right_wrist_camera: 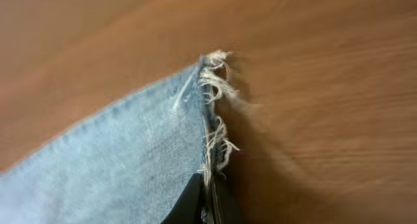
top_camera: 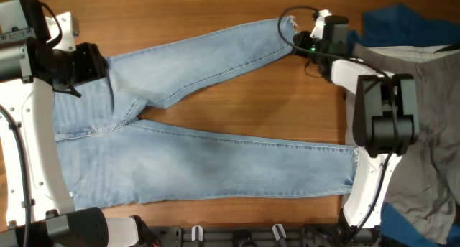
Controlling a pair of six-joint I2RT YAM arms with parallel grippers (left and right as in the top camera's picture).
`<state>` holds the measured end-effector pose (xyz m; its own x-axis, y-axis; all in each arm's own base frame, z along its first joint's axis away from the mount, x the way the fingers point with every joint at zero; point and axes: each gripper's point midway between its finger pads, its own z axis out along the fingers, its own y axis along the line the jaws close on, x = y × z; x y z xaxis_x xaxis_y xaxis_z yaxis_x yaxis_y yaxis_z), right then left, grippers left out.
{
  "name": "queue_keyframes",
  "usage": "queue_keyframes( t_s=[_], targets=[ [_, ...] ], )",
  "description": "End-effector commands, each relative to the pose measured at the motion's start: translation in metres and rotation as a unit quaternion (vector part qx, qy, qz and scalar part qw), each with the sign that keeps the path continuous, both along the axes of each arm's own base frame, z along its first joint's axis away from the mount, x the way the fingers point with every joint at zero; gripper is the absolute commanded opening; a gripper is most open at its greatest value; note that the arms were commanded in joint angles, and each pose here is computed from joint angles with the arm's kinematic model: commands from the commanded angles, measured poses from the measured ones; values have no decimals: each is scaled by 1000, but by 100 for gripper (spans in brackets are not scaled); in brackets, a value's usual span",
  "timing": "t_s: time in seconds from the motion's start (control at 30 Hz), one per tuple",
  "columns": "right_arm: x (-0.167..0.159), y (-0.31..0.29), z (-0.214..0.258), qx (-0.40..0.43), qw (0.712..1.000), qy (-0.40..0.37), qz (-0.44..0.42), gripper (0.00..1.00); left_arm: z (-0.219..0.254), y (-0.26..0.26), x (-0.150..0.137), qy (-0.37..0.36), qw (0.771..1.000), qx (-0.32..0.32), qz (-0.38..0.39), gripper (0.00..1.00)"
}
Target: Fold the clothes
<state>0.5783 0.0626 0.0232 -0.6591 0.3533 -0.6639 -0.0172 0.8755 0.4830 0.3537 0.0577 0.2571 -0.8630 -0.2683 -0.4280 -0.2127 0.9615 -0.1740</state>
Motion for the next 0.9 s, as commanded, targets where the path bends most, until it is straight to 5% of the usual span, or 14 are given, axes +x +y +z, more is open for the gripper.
queue_keyframes(
  t_s=[0.0, 0.07, 0.13, 0.23, 0.3, 0.4, 0.5, 0.63, 0.73, 0.87],
  targets=[
    [23, -48, 28, 45, 998, -29, -39, 6, 5, -1, -1, -7, 1000, 6, -5, 64],
    [24, -49, 55, 68, 996, -55, 15, 34, 4, 3, -2, -4, 1000, 16, 1, 67],
    [20, -55, 84, 77, 994, -69, 25, 43, 3, 11, -4, 3, 999, 35, 13, 76],
    [-2, -56, 148, 49, 994, -87, 46, 45, -1, 35, -16, 27, 994, 56, 94, 78],
    [-43, -49, 203, 26, 995, -78, 60, 45, -2, 54, -29, 39, 985, 42, 162, 63],
    [-122, -39, 240, 30, 998, 3, 51, 46, 15, 70, -57, 27, 975, 31, 220, 59],
    [-209, -38, 185, 8, 976, 219, 10, 30, 38, 74, -78, -7, 969, 35, 243, 66],
    [-296, 1, 93, -41, 911, 403, 76, 29, 39, 75, -77, -11, 967, 31, 253, 72],
    [-352, 13, 23, -46, 865, 497, 61, 20, 39, 75, -77, -10, 967, 31, 253, 77],
    [-374, 11, -27, -22, 851, 524, 3, 16, 39, 75, -77, -10, 967, 31, 253, 82]
  ],
)
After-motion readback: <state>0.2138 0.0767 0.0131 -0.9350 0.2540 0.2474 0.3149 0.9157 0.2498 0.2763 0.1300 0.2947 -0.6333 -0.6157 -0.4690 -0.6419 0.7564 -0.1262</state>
